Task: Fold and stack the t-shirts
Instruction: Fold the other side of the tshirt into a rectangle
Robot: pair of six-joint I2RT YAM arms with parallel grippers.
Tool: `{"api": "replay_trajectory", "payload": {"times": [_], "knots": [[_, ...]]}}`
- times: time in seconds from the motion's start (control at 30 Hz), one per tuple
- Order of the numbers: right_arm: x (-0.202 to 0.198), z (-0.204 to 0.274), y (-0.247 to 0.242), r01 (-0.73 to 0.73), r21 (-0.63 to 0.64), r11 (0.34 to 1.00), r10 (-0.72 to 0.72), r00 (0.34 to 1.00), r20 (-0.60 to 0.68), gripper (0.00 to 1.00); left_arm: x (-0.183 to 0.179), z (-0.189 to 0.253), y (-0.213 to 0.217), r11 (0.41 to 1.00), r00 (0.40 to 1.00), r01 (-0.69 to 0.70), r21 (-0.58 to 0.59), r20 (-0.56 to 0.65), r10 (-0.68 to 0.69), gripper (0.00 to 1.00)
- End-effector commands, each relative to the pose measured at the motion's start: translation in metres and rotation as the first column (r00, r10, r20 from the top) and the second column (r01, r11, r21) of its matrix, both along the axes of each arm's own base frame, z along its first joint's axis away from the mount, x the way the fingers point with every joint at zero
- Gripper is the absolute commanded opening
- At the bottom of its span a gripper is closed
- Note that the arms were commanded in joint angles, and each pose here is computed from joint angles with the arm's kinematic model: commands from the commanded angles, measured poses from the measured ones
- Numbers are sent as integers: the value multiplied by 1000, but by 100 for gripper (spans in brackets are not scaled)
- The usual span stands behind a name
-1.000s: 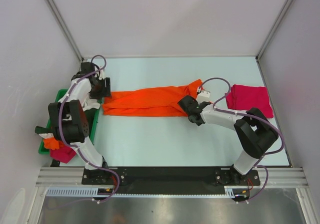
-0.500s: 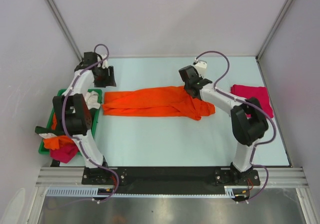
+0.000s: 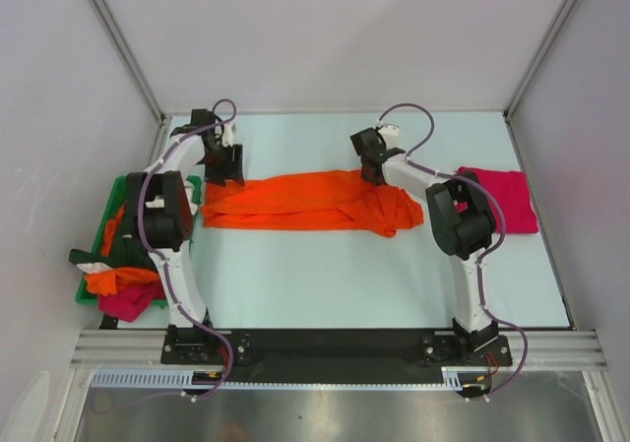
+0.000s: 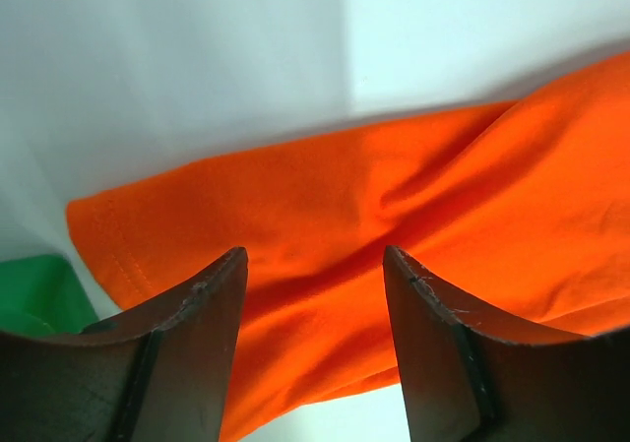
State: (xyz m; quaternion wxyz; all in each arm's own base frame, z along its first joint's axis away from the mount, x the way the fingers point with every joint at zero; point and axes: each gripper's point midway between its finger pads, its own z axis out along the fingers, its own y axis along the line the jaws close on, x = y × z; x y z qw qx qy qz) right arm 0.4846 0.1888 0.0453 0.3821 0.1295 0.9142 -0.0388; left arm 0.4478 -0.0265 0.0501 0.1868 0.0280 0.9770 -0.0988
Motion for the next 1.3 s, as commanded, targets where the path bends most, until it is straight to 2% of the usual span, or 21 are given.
{"api": "replay_trajectory", "payload": {"times": [0.0,0.17,0.37,0.5,0.73,0.83,1.03,1.1,1.17,1.2,1.23,1.27], "knots": [[8,0,-29,88,26,996,-87,995,-37,14,5,7,2,1000,1000,27,13,-2,-27,63],[8,-10,-50,129,29,991,-125,984,-129,17,3,4,0,999,999,30,24,-26,-30,63],[7,-21,-61,92,-3,996,-91,975,-203,16,2,-2,2,999,998,27,37,-58,-24,62],[-1,-28,-75,125,-21,992,-126,960,-248,16,-3,-8,-18,996,994,78,42,-81,-74,62],[-11,-26,-112,199,-30,980,-200,947,-253,21,1,-12,-41,981,984,165,102,-81,-158,62],[-12,-24,-128,236,-33,971,-236,937,-256,23,7,-13,-45,983,984,162,90,-91,-154,62],[-9,-19,-152,299,-28,954,-296,923,-247,25,20,-10,-38,982,988,140,129,-78,-130,62],[-7,-18,-147,277,-7,961,-270,931,-246,26,24,-6,-33,980,991,128,152,-64,-119,62],[-3,-6,-135,219,16,976,-213,959,-189,29,25,0,-33,983,993,113,143,-51,-107,63],[-1,3,-129,194,22,981,-189,970,-153,35,26,6,-34,986,994,108,126,-35,-104,63],[9,33,-116,150,46,988,-148,988,-51,39,33,21,-36,989,995,95,110,24,-98,63],[7,38,-110,133,41,990,-132,991,-25,48,30,25,-38,991,995,93,98,38,-97,65]]}}
